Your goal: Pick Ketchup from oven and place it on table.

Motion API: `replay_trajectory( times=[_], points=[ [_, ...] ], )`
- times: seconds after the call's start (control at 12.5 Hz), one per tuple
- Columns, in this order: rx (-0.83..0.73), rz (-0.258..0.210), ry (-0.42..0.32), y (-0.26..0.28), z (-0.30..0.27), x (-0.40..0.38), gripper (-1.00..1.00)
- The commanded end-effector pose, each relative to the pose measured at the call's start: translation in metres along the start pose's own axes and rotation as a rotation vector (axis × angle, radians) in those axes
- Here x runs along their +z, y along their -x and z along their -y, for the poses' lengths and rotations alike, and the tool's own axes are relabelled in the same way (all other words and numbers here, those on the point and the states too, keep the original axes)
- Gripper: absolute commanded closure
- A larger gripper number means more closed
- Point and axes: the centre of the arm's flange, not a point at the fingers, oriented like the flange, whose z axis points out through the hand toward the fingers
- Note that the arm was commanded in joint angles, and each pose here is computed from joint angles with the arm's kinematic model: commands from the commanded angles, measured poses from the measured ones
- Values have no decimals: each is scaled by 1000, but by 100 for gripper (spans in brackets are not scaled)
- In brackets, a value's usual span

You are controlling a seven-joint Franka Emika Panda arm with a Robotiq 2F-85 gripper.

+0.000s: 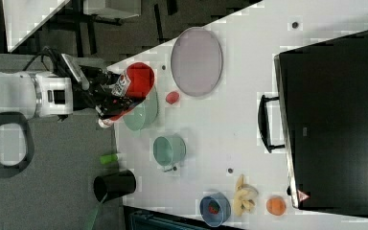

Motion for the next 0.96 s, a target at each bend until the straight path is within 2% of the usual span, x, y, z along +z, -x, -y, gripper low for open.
replay_trajectory(
  times=[0.08,0.32,0.64,0.96],
  points=[
    [-23,40,85,19,7,34,-27],
    [-88,46,156,49,15,87,-27],
    [-92,45,164,61,-4,164,-27],
    [-69,67,220,66,-40,243,-27]
  ],
)
